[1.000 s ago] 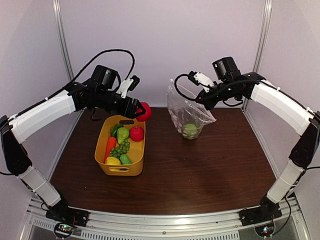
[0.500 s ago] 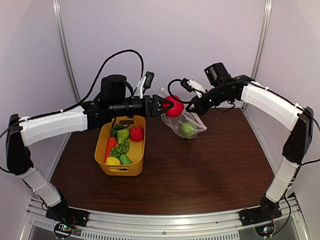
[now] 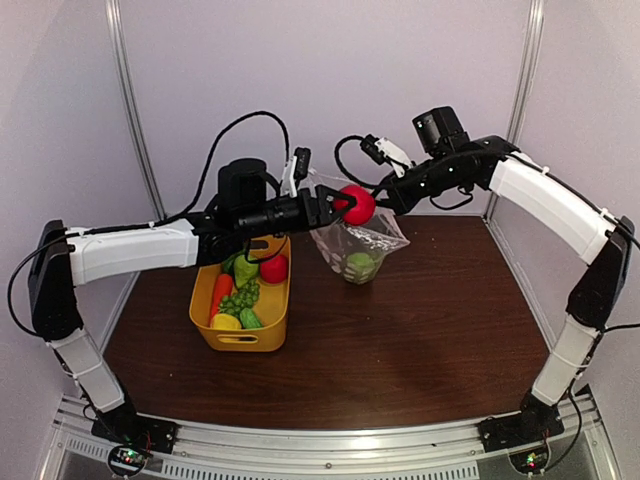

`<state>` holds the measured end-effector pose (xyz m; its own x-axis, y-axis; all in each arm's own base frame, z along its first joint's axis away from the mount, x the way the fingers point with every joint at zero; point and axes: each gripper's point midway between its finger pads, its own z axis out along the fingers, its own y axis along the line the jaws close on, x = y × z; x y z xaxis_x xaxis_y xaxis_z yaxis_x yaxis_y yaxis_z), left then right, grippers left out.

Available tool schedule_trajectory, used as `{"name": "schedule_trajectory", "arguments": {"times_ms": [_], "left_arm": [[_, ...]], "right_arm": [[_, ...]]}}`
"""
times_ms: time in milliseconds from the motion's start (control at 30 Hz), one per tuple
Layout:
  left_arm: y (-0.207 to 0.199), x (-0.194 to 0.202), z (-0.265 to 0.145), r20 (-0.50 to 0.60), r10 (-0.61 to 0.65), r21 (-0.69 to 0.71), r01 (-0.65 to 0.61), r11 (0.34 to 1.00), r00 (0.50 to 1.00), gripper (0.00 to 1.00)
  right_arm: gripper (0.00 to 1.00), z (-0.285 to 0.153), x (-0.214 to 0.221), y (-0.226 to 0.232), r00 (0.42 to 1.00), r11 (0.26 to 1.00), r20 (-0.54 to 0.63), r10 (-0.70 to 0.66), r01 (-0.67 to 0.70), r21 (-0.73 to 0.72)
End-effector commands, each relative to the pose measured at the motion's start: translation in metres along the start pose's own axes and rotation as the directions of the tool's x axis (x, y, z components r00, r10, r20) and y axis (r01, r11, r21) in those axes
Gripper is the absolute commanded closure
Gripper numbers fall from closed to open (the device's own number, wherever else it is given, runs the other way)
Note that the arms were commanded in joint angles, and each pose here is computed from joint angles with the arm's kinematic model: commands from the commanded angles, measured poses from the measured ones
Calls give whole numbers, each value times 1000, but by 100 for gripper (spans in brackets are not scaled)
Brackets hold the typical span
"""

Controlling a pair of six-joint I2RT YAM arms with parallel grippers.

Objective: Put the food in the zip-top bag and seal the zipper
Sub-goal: Place the fake fruit in the zipper food storage bag.

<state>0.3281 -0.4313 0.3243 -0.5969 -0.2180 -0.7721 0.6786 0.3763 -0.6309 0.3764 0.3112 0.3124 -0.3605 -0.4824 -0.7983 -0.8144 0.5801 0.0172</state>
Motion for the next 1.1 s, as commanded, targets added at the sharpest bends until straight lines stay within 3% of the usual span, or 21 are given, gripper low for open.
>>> {"name": "schedule_trajectory", "arguments": {"times_ms": [0,200,400,500,633,833,1067], "left_arm": [[26,-1,8,63,-91,-104,97,990,994,63],[53,5,2,46,-125,-267,133,955,991,64],[63,7,25,-11,-145,-322,134,937,989,62],[67,13,41,-38,-167,-314,147,938,985,52],[55,9,51,-59,-158,-262,137,955,986,36],[26,-9,49,-74,-65,-190,50,981,995,22],[-6,-15,52,-97,1,-34,-4,999,995,14]], "right_arm": [[100,-22,-3,2,999,999,36,-2,1,37],[100,-41,-14,-8,995,992,94,-32,20,128],[100,-26,-5,11,997,999,77,-15,13,33],[100,-24,-8,19,996,1000,88,14,-13,-18],[100,-35,-16,6,993,999,119,20,-25,41],[100,-43,-19,-30,981,990,157,116,-127,62],[100,-37,-5,-51,971,978,139,194,-203,49]]}}
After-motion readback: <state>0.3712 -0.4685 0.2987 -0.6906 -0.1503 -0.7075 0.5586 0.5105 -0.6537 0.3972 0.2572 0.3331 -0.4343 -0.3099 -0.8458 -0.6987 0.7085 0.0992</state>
